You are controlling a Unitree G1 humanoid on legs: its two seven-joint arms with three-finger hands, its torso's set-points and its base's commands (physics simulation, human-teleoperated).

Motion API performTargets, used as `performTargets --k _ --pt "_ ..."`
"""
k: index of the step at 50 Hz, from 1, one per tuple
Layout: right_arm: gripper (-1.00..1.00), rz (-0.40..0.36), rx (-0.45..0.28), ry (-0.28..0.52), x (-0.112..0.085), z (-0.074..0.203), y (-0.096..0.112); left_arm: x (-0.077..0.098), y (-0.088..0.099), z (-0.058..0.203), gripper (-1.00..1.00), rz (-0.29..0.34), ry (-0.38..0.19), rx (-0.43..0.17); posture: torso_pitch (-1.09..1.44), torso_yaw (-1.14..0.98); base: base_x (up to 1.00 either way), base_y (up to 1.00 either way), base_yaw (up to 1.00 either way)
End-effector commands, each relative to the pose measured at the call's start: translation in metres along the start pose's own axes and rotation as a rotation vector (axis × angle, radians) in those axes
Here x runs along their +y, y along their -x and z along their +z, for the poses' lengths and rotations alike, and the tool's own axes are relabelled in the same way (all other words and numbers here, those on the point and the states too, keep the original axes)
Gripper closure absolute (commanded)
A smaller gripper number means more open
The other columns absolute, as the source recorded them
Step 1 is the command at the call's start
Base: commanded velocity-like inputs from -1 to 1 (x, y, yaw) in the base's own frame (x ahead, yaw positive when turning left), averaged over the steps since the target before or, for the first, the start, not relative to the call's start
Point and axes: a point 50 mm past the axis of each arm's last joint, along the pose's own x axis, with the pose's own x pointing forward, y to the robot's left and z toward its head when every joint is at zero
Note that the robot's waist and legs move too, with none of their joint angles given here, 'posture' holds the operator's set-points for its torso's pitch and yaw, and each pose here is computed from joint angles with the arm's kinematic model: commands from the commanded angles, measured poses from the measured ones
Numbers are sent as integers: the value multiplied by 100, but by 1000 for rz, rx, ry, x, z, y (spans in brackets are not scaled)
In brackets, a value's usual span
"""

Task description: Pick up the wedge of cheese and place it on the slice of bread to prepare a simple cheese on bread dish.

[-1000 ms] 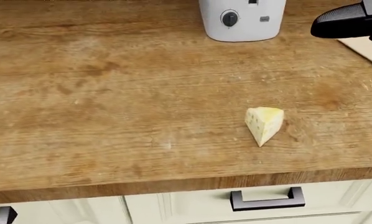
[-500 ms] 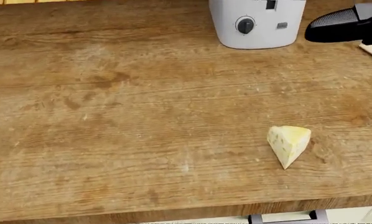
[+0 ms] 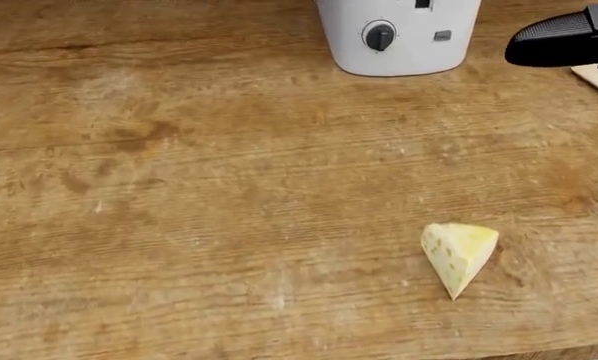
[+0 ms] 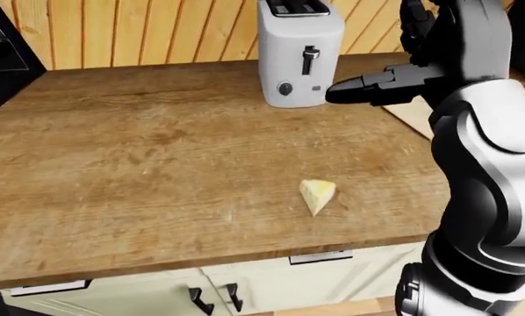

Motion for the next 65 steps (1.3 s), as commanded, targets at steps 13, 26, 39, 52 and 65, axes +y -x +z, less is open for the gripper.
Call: performTargets --k 13,26,39,52,65 --pt "-100 6 -22 -19 -23 3 28 5 0 13 -100 29 -12 -62 0 0 0 0 0" --pt "-100 90 -94 -44 -24 -4 66 8 0 13 -100 32 -11 -62 0 0 0 0 0" --pt "-100 246 -76 -72 -7 -30 73 9 1 23 -100 32 -15 -81 0 0 0 0 0" --pt "-100 325 -1 -21 20 -51 64 10 1 21 -100 36 -18 -81 0 0 0 0 0" --pt "-100 382 84 23 34 -75 60 10 2 25 -100 35 -16 -90 0 0 0 0 0"
